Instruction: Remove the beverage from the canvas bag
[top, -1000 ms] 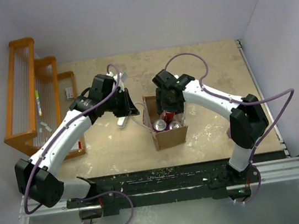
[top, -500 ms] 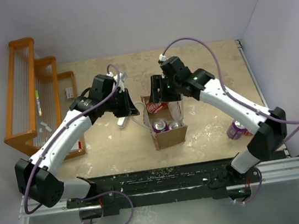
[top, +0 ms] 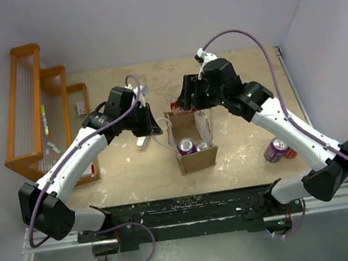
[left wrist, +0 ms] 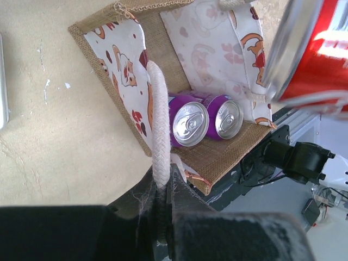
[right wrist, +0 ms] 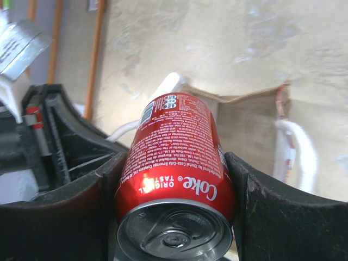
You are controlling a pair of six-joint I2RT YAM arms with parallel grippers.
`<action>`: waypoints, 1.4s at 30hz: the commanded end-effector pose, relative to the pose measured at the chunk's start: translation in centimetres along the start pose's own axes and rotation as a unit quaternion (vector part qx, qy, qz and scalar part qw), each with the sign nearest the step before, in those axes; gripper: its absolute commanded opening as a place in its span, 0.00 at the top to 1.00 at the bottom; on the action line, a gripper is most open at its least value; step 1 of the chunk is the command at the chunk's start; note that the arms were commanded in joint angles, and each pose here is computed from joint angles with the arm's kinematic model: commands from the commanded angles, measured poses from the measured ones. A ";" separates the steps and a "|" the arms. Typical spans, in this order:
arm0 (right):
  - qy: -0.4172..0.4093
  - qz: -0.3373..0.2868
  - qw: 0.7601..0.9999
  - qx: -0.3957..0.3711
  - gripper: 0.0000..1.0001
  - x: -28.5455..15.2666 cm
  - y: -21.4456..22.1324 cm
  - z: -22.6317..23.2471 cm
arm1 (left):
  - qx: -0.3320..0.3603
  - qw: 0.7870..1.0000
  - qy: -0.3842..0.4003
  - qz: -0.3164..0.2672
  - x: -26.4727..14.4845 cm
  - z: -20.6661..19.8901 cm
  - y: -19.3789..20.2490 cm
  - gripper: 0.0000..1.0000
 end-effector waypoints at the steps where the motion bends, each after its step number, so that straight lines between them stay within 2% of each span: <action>1: 0.086 -0.139 0.986 -0.025 1.00 -5.9 -6.9 -2.2 | 0.013 1.000 0.019 -0.014 -0.4 -1.1 -0.9 1.00; 4: 0.191 -0.156 0.969 -0.016 1.00 -8.1 -6.8 -5.5 | 0.013 1.000 0.020 -0.013 -0.4 -1.1 -0.9 1.00; 8: 0.356 -0.172 0.918 0.024 1.00 -11.4 -4.9 -10.8 | 0.014 1.000 0.021 -0.010 -0.2 -1.0 -0.9 1.00; 10: 0.410 -0.155 0.898 0.051 1.00 -12.2 -3.2 -12.9 | 0.014 1.000 0.023 -0.009 -0.1 -1.1 -0.9 1.00; 12: 0.436 -0.116 0.888 0.087 1.00 -11.9 -0.7 -14.8 | 0.014 1.000 0.025 -0.007 -0.1 -1.1 -0.8 1.00; 16: 0.456 -0.007 0.866 0.204 1.00 -9.6 6.2 -17.5 | 0.013 1.000 0.023 -0.002 0.1 -0.9 -0.6 1.00; 19: 0.419 0.074 0.873 0.238 1.00 -7.0 11.0 -16.7 | 0.011 1.000 0.022 0.000 0.1 -0.7 -0.3 1.00; 22: 0.371 0.120 0.880 0.271 1.00 -5.4 14.6 -15.4 | 0.011 1.000 0.023 0.000 0.0 -0.6 -0.1 1.00; 25: 0.350 0.136 0.878 0.298 1.00 -5.1 17.3 -14.8 | 0.009 1.000 0.022 0.002 0.0 -0.3 0.1 1.00; 32: 0.400 0.149 0.835 0.347 1.00 -6.5 21.8 -15.5 | 0.008 1.000 0.022 0.006 -0.2 0.0 0.6 1.00; 37: 0.468 0.145 0.797 0.353 0.98 -7.6 23.0 -17.0 | 0.010 1.000 0.024 0.008 -0.3 0.0 0.8 1.00; 42: 0.507 0.133 0.779 0.344 0.93 -8.1 23.4 -18.1 | 0.012 1.000 0.027 0.005 -0.4 -0.2 0.7 1.00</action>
Point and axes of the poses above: each gripper's point midway between its finger pads, its own x axis out along the fingers, its own z axis along the line the jaws close on, y = z × x, the point moved 3 cm from there along -x, back along the fingers, and after that the axes turned 14 degrees about -x, right-handed, at the moved point
